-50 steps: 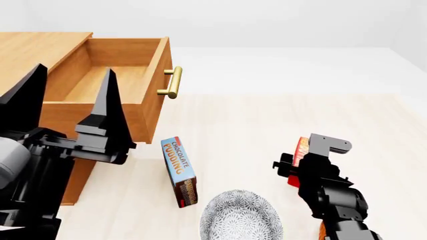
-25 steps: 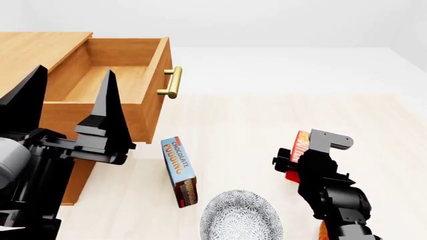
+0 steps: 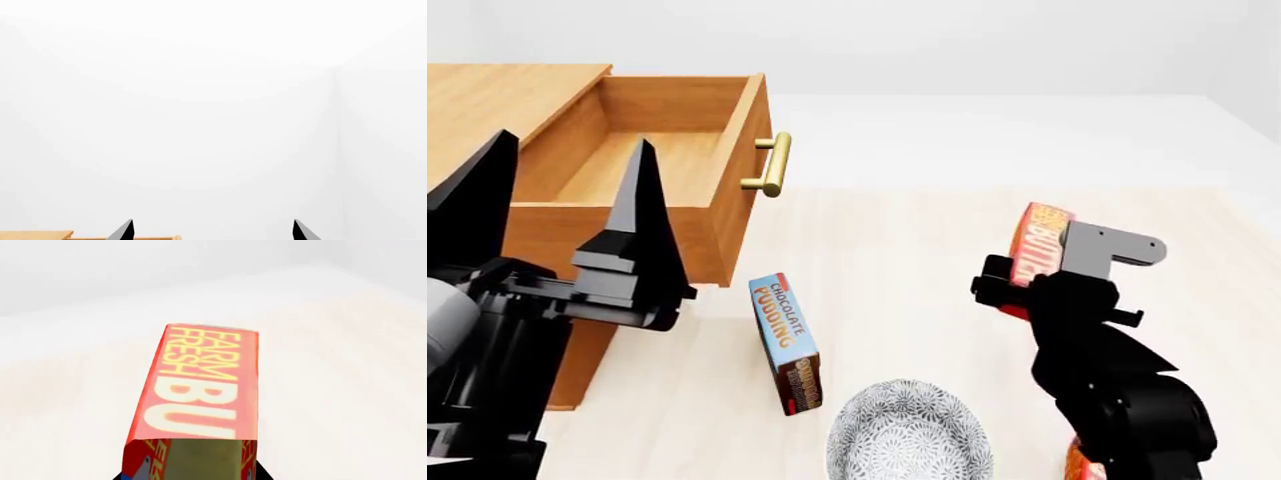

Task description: Put the butter at the front in the top drawer of the cabinet and close it.

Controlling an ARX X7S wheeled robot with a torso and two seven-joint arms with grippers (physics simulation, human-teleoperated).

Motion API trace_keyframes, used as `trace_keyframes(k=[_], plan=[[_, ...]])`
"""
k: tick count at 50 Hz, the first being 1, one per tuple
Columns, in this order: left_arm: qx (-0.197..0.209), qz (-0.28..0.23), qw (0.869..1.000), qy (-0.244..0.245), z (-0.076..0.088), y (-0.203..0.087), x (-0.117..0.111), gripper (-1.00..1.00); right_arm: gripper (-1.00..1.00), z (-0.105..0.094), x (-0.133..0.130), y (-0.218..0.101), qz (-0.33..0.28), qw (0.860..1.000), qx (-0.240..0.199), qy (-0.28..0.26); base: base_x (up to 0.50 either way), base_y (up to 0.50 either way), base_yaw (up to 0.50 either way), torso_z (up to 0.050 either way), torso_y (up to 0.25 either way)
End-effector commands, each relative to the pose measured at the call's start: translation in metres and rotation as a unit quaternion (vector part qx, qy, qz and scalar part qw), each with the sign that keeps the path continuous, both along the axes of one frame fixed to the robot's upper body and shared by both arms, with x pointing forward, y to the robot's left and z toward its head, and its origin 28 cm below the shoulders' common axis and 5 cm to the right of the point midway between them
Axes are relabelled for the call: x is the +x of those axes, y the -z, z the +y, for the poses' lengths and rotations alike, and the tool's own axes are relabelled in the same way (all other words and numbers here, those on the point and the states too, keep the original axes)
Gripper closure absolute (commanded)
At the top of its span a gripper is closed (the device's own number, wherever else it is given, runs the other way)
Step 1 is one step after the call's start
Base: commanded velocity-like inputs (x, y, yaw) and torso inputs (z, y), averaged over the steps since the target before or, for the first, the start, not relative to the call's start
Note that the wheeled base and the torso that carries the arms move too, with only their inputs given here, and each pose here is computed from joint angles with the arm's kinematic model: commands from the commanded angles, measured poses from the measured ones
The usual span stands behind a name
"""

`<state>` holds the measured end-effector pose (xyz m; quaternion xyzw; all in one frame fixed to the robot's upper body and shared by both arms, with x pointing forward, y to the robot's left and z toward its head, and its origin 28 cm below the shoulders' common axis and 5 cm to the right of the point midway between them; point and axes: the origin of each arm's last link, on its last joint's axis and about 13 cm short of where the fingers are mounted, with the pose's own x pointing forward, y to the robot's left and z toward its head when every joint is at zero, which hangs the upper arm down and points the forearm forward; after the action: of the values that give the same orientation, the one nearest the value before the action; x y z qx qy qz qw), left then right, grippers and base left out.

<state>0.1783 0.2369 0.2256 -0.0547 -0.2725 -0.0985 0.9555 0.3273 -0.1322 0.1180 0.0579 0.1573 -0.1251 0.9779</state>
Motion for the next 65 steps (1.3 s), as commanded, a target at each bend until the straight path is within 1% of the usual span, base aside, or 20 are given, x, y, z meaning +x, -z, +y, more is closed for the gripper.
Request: trace_keyframes(k=[1,6,13,21,26,33,38,41,44,49,51,54,58,60,61,63,65], plan=[[0.0,0.0,1.0,0.001,0.0,-0.001,-0.001,-1.0,1.0,0.003,-0.012,-0.032,-0.07,0.997,-0.027,-0.015,0.0,0.0,0.0,0.0,0.0],[-0.001,0.0,1.0,0.001,0.0,-0.001,-0.001,-1.0,1.0,0.005,-0.018,-0.045,-0.099,0.994,-0.032,-0.023,0.0,0.0,0.0,0.0,0.002],[-0.005,0.002,1.0,0.005,0.001,-0.003,-0.002,-1.0,1.0,0.008,-0.034,-0.061,-0.153,0.987,-0.028,-0.041,0.0,0.0,0.0,0.002,0.001],[-0.015,0.008,1.0,0.019,0.002,-0.009,-0.005,-1.0,1.0,0.007,-0.052,-0.077,-0.226,0.971,-0.007,-0.084,0.0,0.0,0.0,0.0,0.001],[-0.022,0.015,0.999,0.034,0.002,-0.013,-0.007,-1.0,1.0,0.007,-0.06,-0.082,-0.262,0.955,0.014,-0.139,0.0,0.0,0.0,0.0,0.002],[-0.032,0.025,0.998,0.045,0.004,-0.015,-0.007,-1.0,1.0,0.009,-0.068,-0.086,-0.312,0.927,0.052,-0.2,0.0,0.0,0.0,0.0,0.001],[-0.035,0.032,0.997,0.058,0.004,-0.016,-0.009,-1.0,1.0,0.01,-0.07,-0.086,-0.342,0.904,0.096,-0.236,0.0,0.0,0.0,0.0,0.0],[-0.038,0.038,0.996,0.067,0.003,-0.016,-0.011,-1.0,1.0,0.009,-0.071,-0.084,-0.361,0.887,0.134,-0.254,0.0,0.0,0.0,0.0,0.0],[-0.04,0.043,0.995,0.078,0.003,-0.016,-0.011,-1.0,1.0,0.008,-0.071,-0.081,-0.374,0.873,0.16,-0.27,0.0,0.0,0.0,0.003,0.003],[-0.046,0.053,0.993,0.092,0.004,-0.015,-0.011,-1.0,1.0,0.007,-0.069,-0.079,-0.385,0.857,0.189,-0.286,0.0,0.0,0.0,0.0,0.0],[-0.046,0.055,0.993,0.094,0.005,-0.015,-0.012,-1.0,1.0,0.007,-0.069,-0.079,-0.391,0.847,0.206,-0.296,0.0,0.0,0.0,0.0,0.005],[-0.047,0.057,0.993,0.097,0.005,-0.015,-0.012,-1.0,1.0,0.006,-0.069,-0.078,-0.395,0.838,0.22,-0.305,0.0,0.0,0.0,0.0,0.0],[-0.049,0.063,0.991,0.108,0.005,-0.016,-0.011,-1.0,1.0,0.005,-0.07,-0.079,-0.407,0.818,0.239,-0.329,0.0,0.0,0.0,0.0,0.0],[-0.052,0.067,0.99,0.114,0.004,-0.016,-0.011,-1.0,1.0,0.004,-0.071,-0.079,-0.413,0.805,0.251,-0.344,0.0,0.0,0.0,0.0,0.005],[-0.057,0.071,0.989,0.121,0.004,-0.016,-0.01,-1.0,1.0,0.004,-0.072,-0.079,-0.414,0.798,0.257,-0.355,0.0,0.0,0.0,0.0,0.0],[-0.064,0.076,0.987,0.13,0.005,-0.017,-0.01,-1.0,1.0,0.004,-0.073,-0.078,-0.413,0.79,0.264,-0.369,0.0,0.0,0.0,0.0,0.0],[-0.073,0.083,0.984,0.141,0.005,-0.017,-0.009,-1.0,1.0,0.004,-0.075,-0.076,-0.414,0.778,0.272,-0.388,0.0,0.0,0.0,0.0,0.0]])
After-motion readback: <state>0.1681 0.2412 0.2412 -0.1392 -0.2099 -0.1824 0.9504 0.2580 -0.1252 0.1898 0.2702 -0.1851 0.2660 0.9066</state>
